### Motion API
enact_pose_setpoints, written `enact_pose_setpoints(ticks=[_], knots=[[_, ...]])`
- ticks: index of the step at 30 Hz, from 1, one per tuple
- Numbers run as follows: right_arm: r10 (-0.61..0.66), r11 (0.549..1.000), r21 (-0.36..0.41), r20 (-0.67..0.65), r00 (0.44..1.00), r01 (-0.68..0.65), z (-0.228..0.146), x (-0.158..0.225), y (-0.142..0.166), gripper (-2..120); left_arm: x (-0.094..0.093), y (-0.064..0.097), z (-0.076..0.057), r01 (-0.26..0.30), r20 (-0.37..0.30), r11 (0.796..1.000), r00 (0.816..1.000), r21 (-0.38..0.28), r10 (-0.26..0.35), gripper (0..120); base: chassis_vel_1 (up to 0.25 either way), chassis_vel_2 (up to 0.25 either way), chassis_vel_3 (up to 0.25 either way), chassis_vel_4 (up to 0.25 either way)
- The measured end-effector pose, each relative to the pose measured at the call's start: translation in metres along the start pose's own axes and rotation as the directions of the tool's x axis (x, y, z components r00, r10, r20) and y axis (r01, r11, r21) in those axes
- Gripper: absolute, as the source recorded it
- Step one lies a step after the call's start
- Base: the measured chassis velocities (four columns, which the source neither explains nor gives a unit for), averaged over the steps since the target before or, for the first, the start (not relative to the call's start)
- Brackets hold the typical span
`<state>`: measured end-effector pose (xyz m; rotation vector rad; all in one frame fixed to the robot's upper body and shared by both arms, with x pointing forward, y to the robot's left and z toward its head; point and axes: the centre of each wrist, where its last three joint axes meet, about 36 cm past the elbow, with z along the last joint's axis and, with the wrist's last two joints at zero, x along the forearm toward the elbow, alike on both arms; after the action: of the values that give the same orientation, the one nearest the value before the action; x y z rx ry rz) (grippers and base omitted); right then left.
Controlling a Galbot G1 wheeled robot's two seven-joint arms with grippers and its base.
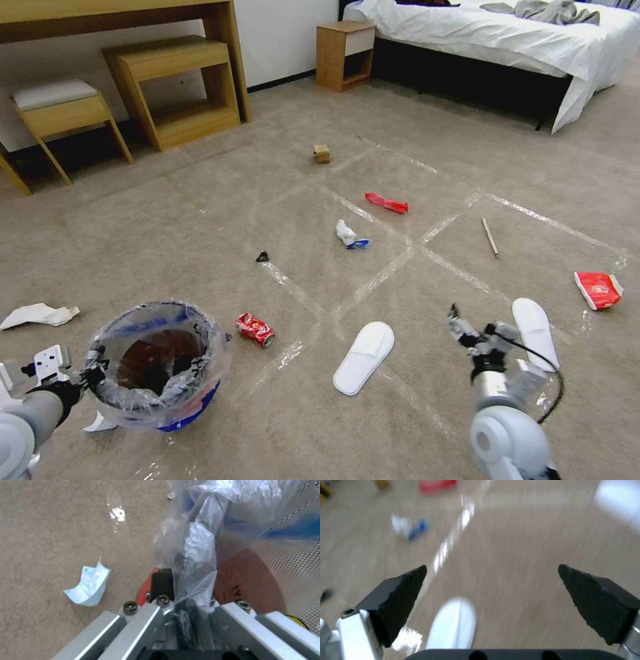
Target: Pick up the trash bin and place the garbage on the floor into it.
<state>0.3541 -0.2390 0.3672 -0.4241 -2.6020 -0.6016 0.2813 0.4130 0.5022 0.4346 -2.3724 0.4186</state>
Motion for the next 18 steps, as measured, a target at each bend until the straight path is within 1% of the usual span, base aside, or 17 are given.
enact_pose_setpoints(ticks=[2,3,5,6,7,10,11,14,18], knots=[[-0.008,0.998,-0.056,-0.117,0.993,0.001,0.008,-0.019,0.017,100,0.001,0.002,0.003,0.010,-0.003,1.000,1.000,0.003,-0.010,1,0.000,0.000,0.000,0.000],[-0.008,0.998,-0.056,-0.117,0.993,0.001,0.008,-0.019,0.017,100,0.001,0.002,0.003,0.010,-0.003,1.000,1.000,0.003,-0.010,1,0.000,0.000,0.000,0.000],[-0.013,0.997,-0.078,-0.174,0.985,-0.001,0.015,-0.037,0.031,100,0.002,0.002,0.006,0.017,-0.005,1.000,1.000,0.004,-0.017,1,0.000,0.000,0.000,0.000],[-0.019,0.996,-0.089,-0.212,0.977,0.000,0.021,-0.053,0.043,100,0.005,0.002,0.008,0.021,-0.006,1.000,1.000,0.004,-0.021,1,0.000,0.000,0.000,0.000],[-0.019,0.996,-0.089,-0.212,0.977,0.000,0.021,-0.053,0.043,100,0.005,0.002,0.008,0.021,-0.006,1.000,1.000,0.004,-0.021,1,0.000,0.000,0.000,0.000],[-0.010,0.995,-0.095,-0.279,0.960,-0.017,0.037,-0.083,0.062,100,0.012,0.003,0.012,0.031,-0.004,1.000,1.000,0.001,-0.031,1,0.000,0.000,0.000,0.000],[-0.010,0.995,-0.095,-0.279,0.960,-0.017,0.037,-0.083,0.062,100,0.012,0.003,0.012,0.031,-0.004,1.000,1.000,0.001,-0.031,1,0.000,0.000,0.000,0.000],[0.026,0.995,-0.080,-0.322,0.946,-0.055,0.056,-0.108,0.069,100,0.018,0.005,0.014,0.045,-0.004,0.999,0.999,-0.001,-0.045,1,0.000,0.000,0.000,0.000],[0.036,0.995,-0.077,-0.337,0.941,-0.066,0.066,-0.118,0.070,100,0.021,0.007,0.016,0.055,-0.002,0.998,0.998,-0.001,-0.055,1,0.000,0.000,0.000,0.000]])
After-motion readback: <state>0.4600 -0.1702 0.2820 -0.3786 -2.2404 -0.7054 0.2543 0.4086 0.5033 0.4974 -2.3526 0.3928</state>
